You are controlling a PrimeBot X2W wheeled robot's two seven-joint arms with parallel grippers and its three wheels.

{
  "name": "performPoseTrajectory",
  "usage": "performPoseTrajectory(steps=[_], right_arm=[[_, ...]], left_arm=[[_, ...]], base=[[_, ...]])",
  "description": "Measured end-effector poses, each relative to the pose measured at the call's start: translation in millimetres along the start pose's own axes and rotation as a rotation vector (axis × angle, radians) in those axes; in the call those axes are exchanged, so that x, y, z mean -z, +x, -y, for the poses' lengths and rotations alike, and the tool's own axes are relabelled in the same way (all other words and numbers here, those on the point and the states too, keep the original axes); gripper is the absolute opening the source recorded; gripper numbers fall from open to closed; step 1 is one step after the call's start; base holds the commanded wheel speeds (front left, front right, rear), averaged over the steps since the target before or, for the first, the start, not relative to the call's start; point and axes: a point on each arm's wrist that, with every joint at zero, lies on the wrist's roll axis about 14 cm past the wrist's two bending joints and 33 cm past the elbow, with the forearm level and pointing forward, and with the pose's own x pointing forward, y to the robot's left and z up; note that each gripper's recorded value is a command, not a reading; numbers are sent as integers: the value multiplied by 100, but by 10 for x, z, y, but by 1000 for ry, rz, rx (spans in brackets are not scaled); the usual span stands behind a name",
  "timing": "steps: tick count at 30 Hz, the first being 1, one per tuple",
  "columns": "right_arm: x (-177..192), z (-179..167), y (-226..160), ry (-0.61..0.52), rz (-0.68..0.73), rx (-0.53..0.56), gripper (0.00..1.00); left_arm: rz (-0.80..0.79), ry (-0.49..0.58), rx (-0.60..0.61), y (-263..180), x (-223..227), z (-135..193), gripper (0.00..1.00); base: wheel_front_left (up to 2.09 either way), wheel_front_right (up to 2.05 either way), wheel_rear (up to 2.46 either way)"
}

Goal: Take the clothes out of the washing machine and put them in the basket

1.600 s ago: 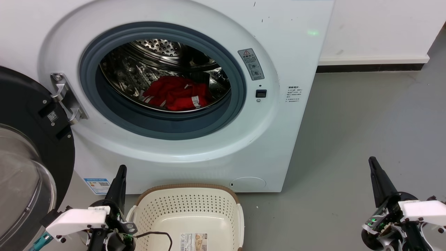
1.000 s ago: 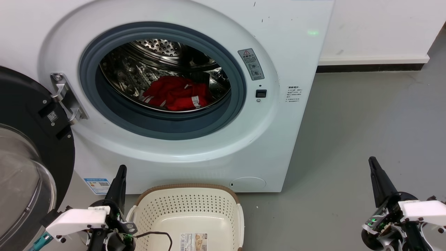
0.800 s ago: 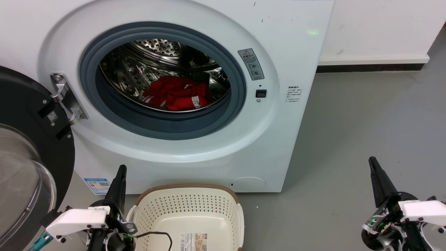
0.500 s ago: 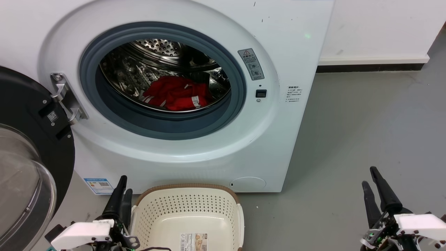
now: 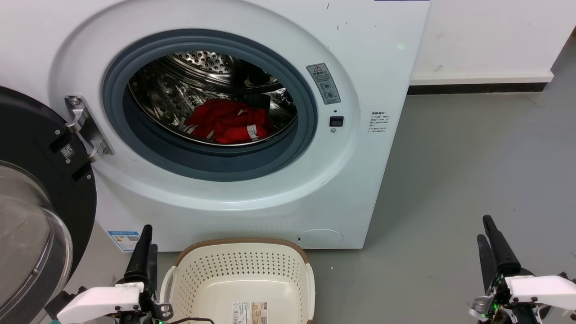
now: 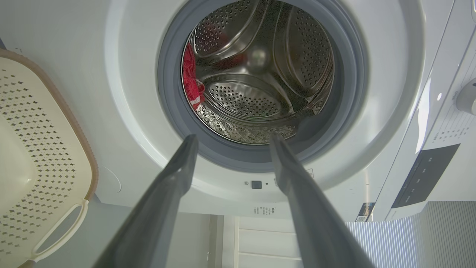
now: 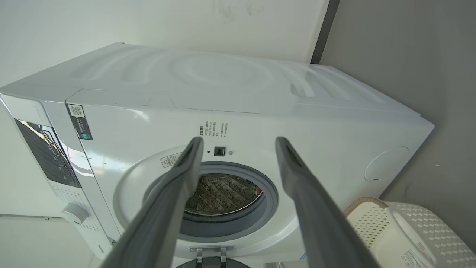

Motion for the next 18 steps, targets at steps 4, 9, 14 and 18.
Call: performPoseTrajectory(steps=[4,9,14,18], right_arm=[[-8,19,-5,-76,6,7,100],[-61,-14,-5,-182,27,-1,100],[-124,-181,9,-334,53,-48,100],[-143,-309,15,-449,70,-85,100]], left_arm=[[34,49,3,1,-90,13,100],[65,117,10,6,-170,45,100],[100,209,21,12,-259,119,100],[128,291,36,23,-319,234,100]], base=[[0,0,0],[0,0,0],[0,0,0],[0,0,0]])
